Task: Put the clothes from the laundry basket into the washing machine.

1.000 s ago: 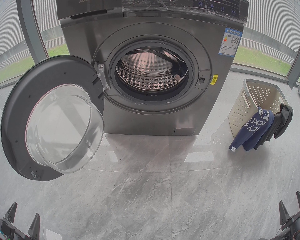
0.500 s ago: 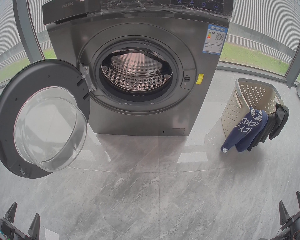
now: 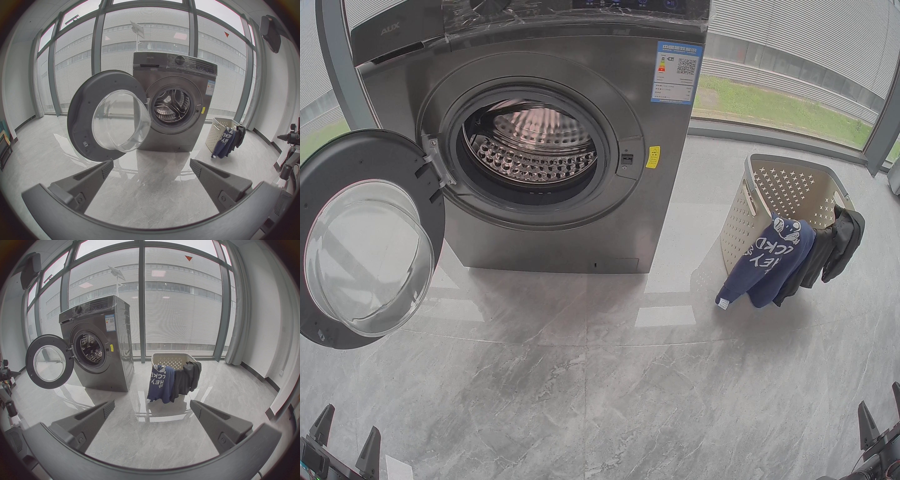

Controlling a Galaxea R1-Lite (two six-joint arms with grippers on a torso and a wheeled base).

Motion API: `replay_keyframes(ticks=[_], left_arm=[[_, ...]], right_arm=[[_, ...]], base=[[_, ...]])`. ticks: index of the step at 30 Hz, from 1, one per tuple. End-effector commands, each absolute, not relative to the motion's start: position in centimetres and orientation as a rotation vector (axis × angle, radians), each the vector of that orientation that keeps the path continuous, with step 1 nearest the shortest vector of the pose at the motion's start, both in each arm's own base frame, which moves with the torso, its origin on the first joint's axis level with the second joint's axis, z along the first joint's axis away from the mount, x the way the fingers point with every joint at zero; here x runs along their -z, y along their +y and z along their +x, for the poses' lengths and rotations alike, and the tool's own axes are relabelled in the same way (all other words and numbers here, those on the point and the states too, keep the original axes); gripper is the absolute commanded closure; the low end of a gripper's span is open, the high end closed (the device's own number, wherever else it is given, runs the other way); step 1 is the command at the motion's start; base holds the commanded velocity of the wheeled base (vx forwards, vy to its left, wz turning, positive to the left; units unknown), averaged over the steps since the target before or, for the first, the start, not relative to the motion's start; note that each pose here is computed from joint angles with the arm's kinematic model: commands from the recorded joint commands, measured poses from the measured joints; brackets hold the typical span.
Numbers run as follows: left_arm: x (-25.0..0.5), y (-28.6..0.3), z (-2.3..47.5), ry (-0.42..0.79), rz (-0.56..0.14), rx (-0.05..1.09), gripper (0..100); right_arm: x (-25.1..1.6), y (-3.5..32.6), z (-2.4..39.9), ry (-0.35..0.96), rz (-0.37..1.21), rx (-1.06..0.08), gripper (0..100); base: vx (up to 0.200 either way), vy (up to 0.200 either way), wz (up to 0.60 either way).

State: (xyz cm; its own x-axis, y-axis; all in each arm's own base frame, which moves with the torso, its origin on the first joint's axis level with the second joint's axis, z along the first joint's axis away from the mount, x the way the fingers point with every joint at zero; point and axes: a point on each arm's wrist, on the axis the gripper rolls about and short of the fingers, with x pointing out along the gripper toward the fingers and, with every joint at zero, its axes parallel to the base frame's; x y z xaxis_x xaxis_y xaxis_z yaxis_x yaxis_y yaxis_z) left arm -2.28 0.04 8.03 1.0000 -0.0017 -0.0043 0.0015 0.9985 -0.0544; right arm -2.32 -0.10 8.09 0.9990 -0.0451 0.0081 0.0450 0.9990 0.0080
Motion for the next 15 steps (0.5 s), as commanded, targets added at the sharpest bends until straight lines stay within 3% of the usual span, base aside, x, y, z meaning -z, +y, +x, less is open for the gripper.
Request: replay_keyframes(ticks=[1,15], left_arm=[[-7.54,0.04,-2.29,0.003,-0.055,0.001,0],[-7.54,0.04,-2.29,0.003,-0.058,0.001,0]], right_arm=[[-7.58,-0.10,-2.28,-0.003,0.008,0.046,0],[-7.58,-0.09,-2.28,-0.003,0.005,0.044,0]], base=[[0.200,0.000,0.00],[0.200,0.000,0.00]])
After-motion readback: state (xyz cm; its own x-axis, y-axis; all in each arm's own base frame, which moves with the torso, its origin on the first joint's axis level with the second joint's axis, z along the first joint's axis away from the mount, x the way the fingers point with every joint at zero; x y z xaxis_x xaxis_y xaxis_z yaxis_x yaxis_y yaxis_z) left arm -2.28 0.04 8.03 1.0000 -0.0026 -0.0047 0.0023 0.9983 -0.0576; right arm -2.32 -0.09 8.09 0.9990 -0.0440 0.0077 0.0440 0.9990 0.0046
